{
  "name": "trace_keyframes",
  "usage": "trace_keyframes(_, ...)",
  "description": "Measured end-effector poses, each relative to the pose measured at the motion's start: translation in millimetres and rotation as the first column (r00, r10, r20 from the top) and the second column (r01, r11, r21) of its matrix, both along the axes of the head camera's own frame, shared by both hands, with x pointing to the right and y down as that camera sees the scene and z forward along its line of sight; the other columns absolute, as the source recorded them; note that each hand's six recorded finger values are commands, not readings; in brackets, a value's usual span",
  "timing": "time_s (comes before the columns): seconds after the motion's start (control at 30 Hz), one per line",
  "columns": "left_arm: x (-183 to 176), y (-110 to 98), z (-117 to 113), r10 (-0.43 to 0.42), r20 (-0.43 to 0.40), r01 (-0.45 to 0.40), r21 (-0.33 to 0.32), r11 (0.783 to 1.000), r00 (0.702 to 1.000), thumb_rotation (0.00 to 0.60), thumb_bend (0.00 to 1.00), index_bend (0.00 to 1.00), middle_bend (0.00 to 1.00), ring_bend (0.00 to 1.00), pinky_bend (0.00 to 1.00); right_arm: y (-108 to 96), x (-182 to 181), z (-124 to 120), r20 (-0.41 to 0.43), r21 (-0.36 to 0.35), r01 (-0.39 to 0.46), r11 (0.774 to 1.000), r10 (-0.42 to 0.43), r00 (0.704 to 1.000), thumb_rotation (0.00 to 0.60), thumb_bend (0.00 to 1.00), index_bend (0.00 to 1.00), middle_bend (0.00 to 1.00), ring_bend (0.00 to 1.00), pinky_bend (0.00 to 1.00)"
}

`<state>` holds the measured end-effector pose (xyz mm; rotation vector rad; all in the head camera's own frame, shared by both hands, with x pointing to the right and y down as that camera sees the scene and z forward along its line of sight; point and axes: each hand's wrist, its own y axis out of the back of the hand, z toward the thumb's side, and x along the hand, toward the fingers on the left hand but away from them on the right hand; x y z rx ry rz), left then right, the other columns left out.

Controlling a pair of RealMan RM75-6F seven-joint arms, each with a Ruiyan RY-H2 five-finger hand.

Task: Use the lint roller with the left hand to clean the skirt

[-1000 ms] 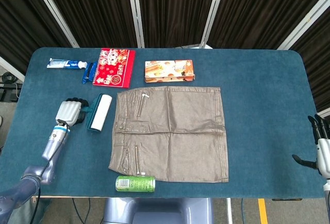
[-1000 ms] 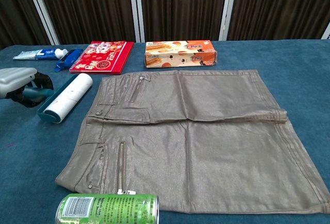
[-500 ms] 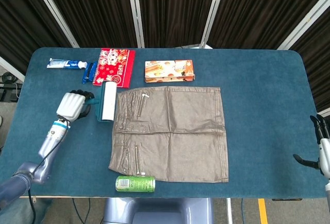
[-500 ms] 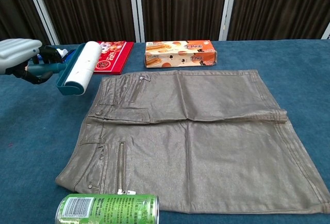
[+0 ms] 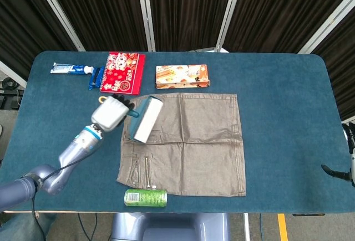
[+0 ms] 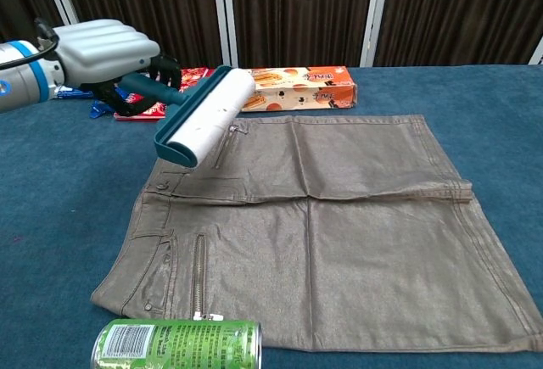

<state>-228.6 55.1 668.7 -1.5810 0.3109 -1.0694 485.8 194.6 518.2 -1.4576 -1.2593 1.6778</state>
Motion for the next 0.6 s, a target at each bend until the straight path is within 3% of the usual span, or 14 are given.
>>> trace_keyframes(0.23, 60.9, 13.2, -0.8, 0.149, 0.040, -0.148, -0.011, 0.989, 0.988, 0.600, 0.80, 0.57, 0.44, 0.34, 0.40, -2.3, 11.6, 3.2, -0.004, -0.013, -0.037, 0.999, 0.037, 0.999, 0.600, 0.00, 0.00, 0.00, 0.00, 0.00)
trace_keyframes(0.6, 135.5, 44.5, 4.4, 0.318, 0.048, -0.317, -0.032, 0.948, 0.947, 0.600, 0.80, 0.57, 0.44, 0.34, 0.41, -6.7, 20.1, 7.3, -0.010, -0.023, -0.060, 0.998, 0.060, 0.998, 0.600, 0.00, 0.00, 0.00, 0.00, 0.00)
